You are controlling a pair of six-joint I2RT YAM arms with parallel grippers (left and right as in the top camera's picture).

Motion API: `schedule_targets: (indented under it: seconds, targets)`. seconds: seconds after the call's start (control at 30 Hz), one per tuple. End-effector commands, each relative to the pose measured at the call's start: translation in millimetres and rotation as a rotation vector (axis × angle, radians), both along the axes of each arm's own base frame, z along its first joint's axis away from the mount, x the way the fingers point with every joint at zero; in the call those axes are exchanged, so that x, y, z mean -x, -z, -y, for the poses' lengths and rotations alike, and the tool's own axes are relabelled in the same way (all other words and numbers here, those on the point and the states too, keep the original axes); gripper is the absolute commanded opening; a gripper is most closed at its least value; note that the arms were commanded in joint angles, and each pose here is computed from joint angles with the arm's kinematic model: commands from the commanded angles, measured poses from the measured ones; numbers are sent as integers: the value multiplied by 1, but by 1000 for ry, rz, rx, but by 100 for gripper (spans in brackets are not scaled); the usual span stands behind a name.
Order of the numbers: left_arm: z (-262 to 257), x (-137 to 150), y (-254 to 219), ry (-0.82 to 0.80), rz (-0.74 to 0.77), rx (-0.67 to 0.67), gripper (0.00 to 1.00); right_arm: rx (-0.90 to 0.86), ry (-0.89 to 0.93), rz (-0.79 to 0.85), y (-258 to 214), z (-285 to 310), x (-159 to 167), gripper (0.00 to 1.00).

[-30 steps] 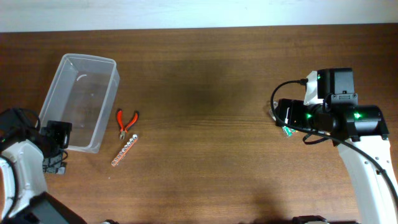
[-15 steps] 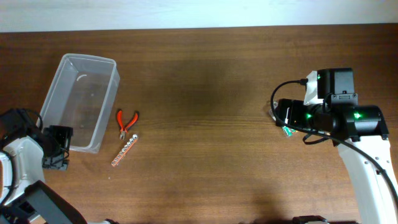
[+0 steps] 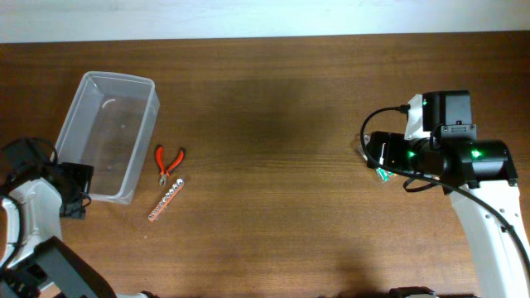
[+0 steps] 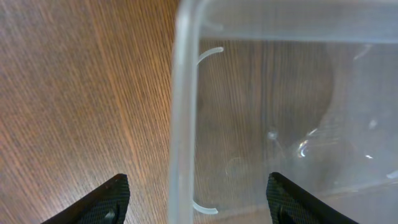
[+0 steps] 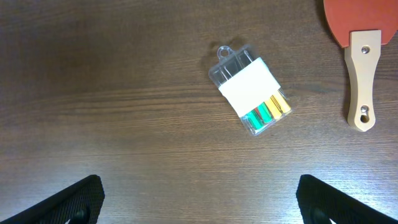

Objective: Pack container
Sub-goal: 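Move left gripper to the clear container's right rim and grasp it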

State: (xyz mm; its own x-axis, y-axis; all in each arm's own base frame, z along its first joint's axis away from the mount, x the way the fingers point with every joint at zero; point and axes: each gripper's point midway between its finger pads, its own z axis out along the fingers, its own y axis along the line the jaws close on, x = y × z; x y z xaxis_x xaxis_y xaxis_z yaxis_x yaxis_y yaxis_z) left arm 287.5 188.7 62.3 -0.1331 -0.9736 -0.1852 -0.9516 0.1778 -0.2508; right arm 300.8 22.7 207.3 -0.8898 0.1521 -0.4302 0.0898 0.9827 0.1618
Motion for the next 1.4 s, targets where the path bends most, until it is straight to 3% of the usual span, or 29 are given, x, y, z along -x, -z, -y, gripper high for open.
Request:
schedule_targets:
  seconds: [0.0, 0.33, 0.5, 0.6, 0.7, 0.87, 0.97, 1.13, 1.27, 1.37]
  targets:
    - [1, -6, 9, 11, -32, -10, 72, 3, -16, 17, -7, -2, -3, 99]
    - [5, -8, 24, 25, -57, 17, 72, 3, -16, 6, -6, -2, 0, 99]
    - [9, -11, 24, 33, -43, 38, 64, 3, -15, 7, -6, -2, -1, 99]
    - [11, -12, 24, 37, -35, 51, 54, 3, -15, 6, -6, -2, -1, 99]
    - [13, -13, 24, 40, -29, 60, 52, 3, -15, 6, -6, -2, -1, 99]
    - [16, -15, 24, 45, -20, 74, 40, 3, -16, 6, -6, -2, 0, 99]
    - [17, -15, 24, 47, -19, 79, 24, 3, -16, 6, -6, -2, 0, 99]
    - [23, -19, 23, 59, 7, 114, 21, 3, -16, 6, -6, -2, 0, 99]
    - [23, -19, 23, 60, 9, 116, 2, 3, -15, 7, -6, -2, -1, 99]
    - [23, -20, 21, 60, 12, 115, 2, 3, -15, 7, -6, -2, -1, 99]
